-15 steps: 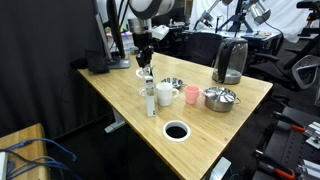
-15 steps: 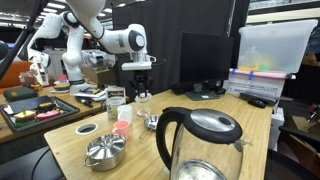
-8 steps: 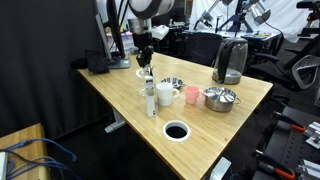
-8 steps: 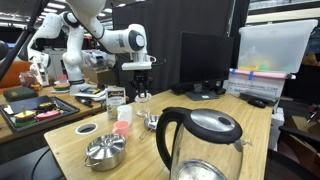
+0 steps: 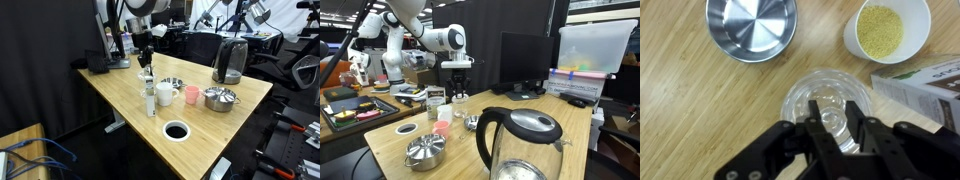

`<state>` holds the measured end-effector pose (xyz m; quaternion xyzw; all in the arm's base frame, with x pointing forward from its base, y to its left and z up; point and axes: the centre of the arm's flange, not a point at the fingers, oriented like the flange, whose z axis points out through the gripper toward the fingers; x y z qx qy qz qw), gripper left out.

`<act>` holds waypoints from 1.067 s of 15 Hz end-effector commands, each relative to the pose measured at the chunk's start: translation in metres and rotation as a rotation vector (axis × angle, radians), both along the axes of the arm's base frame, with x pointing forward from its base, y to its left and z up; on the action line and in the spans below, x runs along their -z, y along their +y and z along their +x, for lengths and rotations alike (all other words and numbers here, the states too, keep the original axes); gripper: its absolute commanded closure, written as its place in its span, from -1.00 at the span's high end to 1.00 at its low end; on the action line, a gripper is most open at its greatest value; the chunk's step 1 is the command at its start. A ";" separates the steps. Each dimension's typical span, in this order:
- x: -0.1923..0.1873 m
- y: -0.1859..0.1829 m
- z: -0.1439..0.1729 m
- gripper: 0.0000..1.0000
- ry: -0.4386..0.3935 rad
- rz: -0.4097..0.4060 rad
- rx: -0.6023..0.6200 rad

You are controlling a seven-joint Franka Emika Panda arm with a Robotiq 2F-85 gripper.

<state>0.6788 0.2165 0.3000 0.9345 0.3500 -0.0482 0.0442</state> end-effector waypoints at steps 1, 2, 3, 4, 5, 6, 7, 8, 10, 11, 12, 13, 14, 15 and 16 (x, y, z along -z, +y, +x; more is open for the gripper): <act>0.001 0.004 0.009 -0.84 0.044 -0.019 -0.042; 0.001 0.005 0.010 -0.84 0.050 -0.021 -0.047; 0.001 0.006 0.010 -0.84 0.054 -0.021 -0.053; 0.001 0.006 0.010 -0.84 0.059 -0.021 -0.057; 0.001 0.007 0.011 0.13 0.066 -0.016 -0.056; 0.002 0.007 0.010 0.16 0.072 -0.013 -0.061; 0.004 0.008 0.009 0.27 0.078 -0.015 -0.064; 0.005 0.009 0.008 0.41 0.086 -0.016 -0.068; 0.008 0.011 0.006 0.69 0.108 -0.022 -0.076; 0.008 0.011 0.006 0.81 0.117 -0.023 -0.080; 0.009 0.012 0.005 0.97 0.122 -0.024 -0.082; 0.010 0.011 0.005 0.99 0.125 -0.025 -0.083; 0.009 0.010 0.004 1.00 0.127 -0.025 -0.084; 0.008 0.009 0.004 1.00 0.127 -0.026 -0.086; 0.006 0.009 0.004 1.00 0.127 -0.027 -0.086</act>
